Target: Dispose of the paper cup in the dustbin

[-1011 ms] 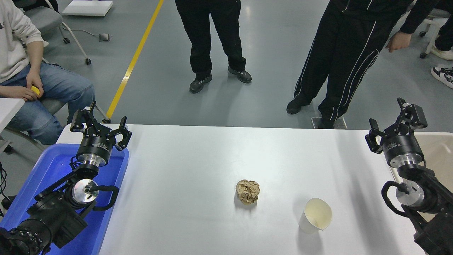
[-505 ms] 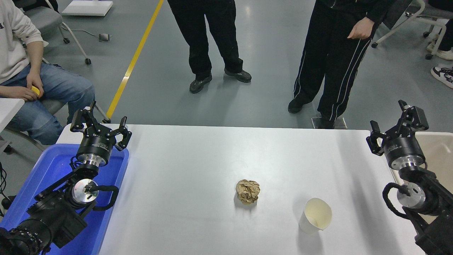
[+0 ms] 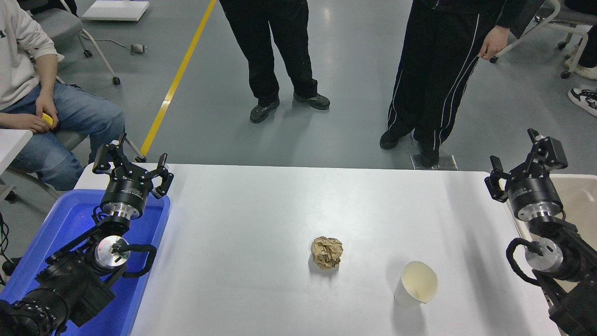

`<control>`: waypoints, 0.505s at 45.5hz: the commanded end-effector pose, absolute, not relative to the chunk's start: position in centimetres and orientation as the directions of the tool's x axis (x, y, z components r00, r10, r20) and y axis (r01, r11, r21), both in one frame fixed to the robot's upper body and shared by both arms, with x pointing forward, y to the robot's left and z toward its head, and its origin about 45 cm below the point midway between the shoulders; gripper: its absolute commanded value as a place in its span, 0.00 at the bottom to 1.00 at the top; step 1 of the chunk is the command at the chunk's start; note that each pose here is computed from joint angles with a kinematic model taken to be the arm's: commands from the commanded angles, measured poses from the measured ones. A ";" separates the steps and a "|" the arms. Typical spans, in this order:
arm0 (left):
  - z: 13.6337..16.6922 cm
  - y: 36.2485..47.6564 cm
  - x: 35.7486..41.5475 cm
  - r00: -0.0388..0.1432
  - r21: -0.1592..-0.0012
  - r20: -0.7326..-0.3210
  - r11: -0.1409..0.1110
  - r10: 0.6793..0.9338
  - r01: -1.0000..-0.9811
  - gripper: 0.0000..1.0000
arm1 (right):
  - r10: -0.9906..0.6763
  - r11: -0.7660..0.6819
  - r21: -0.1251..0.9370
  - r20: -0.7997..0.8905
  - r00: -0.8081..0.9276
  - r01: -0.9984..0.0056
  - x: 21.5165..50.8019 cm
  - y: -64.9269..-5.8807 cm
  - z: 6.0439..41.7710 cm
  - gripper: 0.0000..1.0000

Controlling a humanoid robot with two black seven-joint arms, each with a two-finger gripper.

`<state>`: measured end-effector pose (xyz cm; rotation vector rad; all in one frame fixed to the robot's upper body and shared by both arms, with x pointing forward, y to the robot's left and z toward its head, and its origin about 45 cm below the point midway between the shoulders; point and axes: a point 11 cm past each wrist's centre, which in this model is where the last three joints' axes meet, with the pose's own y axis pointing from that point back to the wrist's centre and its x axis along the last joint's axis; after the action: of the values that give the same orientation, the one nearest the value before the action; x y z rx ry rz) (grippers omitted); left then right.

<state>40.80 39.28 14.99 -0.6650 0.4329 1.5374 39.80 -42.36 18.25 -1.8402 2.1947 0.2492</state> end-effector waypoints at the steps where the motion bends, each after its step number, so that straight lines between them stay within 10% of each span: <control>1: 14.99 39.3 40.80 0.013 -0.122 -0.643 -0.086 0.766 -0.989 1.00 | -0.951 0.118 -0.055 -0.293 -0.097 -0.991 40.0 -42.3 19.1 0.99; 23: 14.98 39.3 40.80 0.012 -0.121 -0.643 -0.087 0.766 -0.989 1.00 | -0.911 -0.186 0.099 0.356 0.209 -0.978 43.0 -43.8 26.6 0.99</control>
<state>40.79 39.29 14.98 -0.6645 0.4330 1.5375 42.37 -42.38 23.34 -2.3104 2.1527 -0.0618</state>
